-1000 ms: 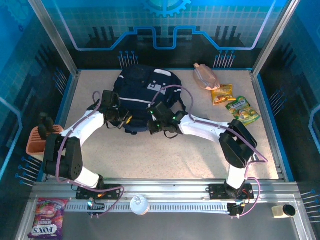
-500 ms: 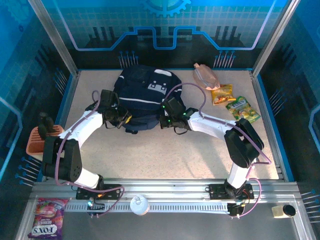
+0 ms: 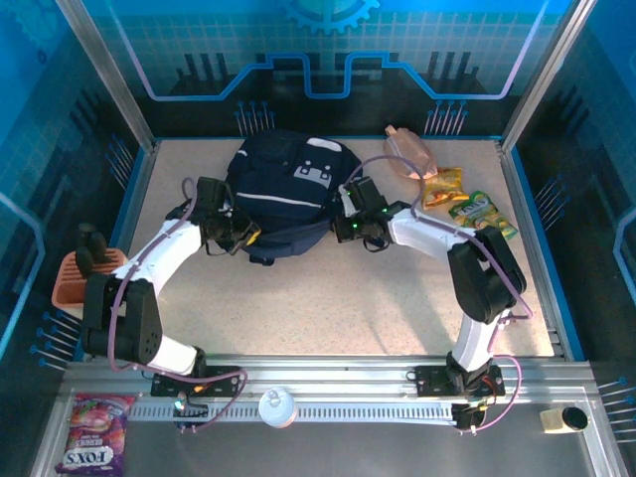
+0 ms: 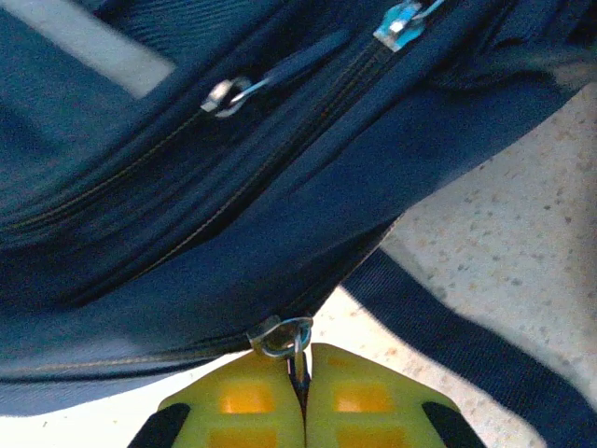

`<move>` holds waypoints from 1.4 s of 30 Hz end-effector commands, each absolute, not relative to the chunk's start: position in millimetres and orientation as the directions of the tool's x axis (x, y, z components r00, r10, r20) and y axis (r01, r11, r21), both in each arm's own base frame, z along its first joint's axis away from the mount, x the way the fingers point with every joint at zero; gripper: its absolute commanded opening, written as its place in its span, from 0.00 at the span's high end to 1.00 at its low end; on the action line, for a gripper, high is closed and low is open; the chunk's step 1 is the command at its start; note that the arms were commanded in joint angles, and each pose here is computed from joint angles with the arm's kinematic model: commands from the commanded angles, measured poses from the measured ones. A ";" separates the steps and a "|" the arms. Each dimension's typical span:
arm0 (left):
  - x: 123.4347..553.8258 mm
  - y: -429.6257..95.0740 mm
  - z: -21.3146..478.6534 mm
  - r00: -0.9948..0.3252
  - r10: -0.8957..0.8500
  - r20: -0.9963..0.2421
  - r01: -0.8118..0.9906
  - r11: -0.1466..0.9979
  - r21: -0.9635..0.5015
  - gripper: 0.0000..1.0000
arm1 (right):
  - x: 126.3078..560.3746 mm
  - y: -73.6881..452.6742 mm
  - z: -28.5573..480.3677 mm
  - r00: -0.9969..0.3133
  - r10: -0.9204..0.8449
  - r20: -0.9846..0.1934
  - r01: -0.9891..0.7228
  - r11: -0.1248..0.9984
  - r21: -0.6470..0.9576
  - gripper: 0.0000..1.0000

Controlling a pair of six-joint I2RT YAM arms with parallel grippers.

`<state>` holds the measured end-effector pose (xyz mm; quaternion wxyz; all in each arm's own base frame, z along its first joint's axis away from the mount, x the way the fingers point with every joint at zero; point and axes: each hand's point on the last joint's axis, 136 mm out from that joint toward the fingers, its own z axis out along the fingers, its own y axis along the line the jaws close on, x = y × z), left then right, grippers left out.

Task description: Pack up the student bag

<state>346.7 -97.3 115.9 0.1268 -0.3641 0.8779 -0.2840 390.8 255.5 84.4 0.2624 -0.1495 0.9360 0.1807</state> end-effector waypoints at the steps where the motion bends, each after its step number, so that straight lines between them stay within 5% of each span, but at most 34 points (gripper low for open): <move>1: 336.3 -79.1 125.2 -0.726 -0.685 -0.066 -0.544 0.630 -0.554 1.00 | 421.7 232.9 84.1 -0.792 -0.213 -0.573 -0.397 0.892 0.216 0.92; 15: 305.7 -101.0 125.6 -0.848 -0.528 -0.051 -0.419 0.725 -0.547 1.00 | 459.9 198.9 82.4 -0.829 -0.071 -0.554 -0.214 0.957 0.197 0.79; 22: 284.4 -122.3 117.3 -0.881 -0.471 -0.044 -0.376 0.754 -0.539 0.99 | 426.3 209.8 128.8 -0.789 -0.029 -0.613 -0.296 0.894 0.338 0.53; 25: 281.8 -139.1 117.3 -0.907 -0.418 -0.046 -0.328 0.772 -0.545 0.92 | 418.2 209.5 150.2 -0.769 0.024 -0.639 -0.293 0.875 0.385 0.46; 31: 285.9 -150.8 129.2 -0.949 -0.290 -0.126 -0.200 0.859 -0.471 0.63 | 408.4 219.6 169.5 -0.792 0.153 -0.591 -0.228 0.824 0.518 0.40; 35: 289.9 -143.3 147.8 -0.953 -0.214 -0.216 -0.112 0.908 -0.404 0.43 | 398.4 232.8 170.9 -0.833 0.266 -0.485 -0.131 0.757 0.640 0.41; 42: 311.1 -157.6 179.9 -0.906 0.021 -0.422 0.150 0.950 -0.275 0.26 | 377.8 275.3 148.8 -0.904 0.342 -0.256 0.029 0.646 0.763 0.51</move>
